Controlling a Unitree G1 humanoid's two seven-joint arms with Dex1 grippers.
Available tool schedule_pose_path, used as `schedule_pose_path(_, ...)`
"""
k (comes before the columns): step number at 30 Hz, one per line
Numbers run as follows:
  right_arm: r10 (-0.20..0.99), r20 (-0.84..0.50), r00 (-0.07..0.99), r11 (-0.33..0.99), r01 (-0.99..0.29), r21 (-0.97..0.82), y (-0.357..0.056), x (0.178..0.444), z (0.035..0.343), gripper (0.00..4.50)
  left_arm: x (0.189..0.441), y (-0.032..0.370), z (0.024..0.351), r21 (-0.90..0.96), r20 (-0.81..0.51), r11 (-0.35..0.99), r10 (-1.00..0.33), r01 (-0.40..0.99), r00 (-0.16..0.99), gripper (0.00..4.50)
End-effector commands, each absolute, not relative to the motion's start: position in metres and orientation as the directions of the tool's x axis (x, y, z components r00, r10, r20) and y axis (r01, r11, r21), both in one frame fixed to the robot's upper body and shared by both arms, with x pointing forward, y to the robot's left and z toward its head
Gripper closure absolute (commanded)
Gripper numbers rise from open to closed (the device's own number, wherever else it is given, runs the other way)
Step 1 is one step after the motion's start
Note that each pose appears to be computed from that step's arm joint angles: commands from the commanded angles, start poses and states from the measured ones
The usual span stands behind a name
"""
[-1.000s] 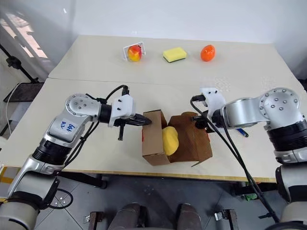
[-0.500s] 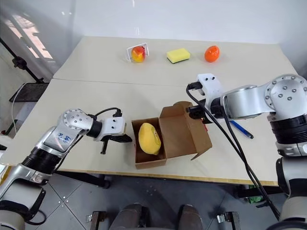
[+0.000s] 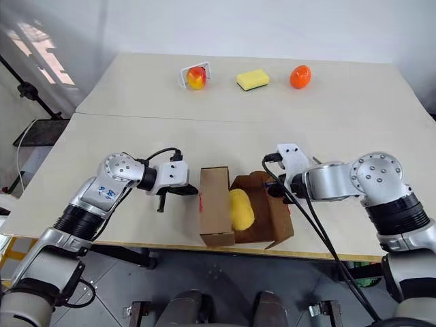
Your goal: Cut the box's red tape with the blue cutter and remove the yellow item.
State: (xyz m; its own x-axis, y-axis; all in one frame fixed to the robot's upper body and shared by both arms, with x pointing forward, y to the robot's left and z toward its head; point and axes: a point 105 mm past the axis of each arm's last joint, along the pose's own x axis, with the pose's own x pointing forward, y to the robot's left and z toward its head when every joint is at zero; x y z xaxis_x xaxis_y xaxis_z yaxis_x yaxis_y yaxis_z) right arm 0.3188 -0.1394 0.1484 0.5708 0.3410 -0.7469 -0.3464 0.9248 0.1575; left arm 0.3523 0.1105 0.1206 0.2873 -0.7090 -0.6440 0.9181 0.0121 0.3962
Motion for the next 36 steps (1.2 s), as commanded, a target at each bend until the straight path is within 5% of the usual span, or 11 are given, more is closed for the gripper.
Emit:
schedule_pose_path(1, 0.334, -0.719, 0.61, 0.926, -0.353, 0.131, -0.145, 0.322, 0.163, 4.47, 0.351, 0.115, 0.1, 0.352, -0.694, 0.011, -0.668, 0.936, 0.269, 4.5)
schedule_pose_path(4, 0.31, -0.721, 0.619, 0.933, -0.346, 0.105, -0.15, 0.324, 0.165, 4.47, 0.353, 0.113, 0.108, 0.365, -0.669, 0.03, -0.687, 0.931, 0.284, 4.5)
schedule_pose_path(9, 0.317, -0.681, 0.66, 0.93, -0.359, 0.085, -0.148, 0.325, 0.201, 4.47, 0.367, 0.114, 0.175, 0.379, -0.495, 0.159, -0.798, 0.912, 0.344, 4.5)
schedule_pose_path(14, 0.311, -0.643, 0.7, 0.927, -0.373, 0.043, -0.147, 0.327, 0.234, 4.47, 0.364, 0.099, 0.223, 0.388, -0.362, 0.152, -0.882, 0.909, 0.302, 4.5)
schedule_pose_path(20, 0.263, -0.61, 0.748, 0.918, -0.389, -0.08, -0.145, 0.326, 0.262, 4.47, 0.347, 0.065, 0.246, 0.356, -0.21, 0.114, -0.957, 0.927, 0.198, 4.5)
schedule_pose_path(27, 0.272, -0.632, 0.726, 0.914, -0.4, -0.067, -0.142, 0.326, 0.252, 4.47, 0.319, 0.044, 0.246, 0.293, -0.179, -0.007, -0.983, 0.956, 0.048, 4.5)
schedule_pose_path(36, 0.26, -0.647, 0.716, 0.919, -0.39, -0.063, -0.143, 0.327, 0.243, 4.47, 0.321, 0.039, 0.265, 0.326, -0.11, 0.018, -0.992, 0.945, 0.056, 4.5)
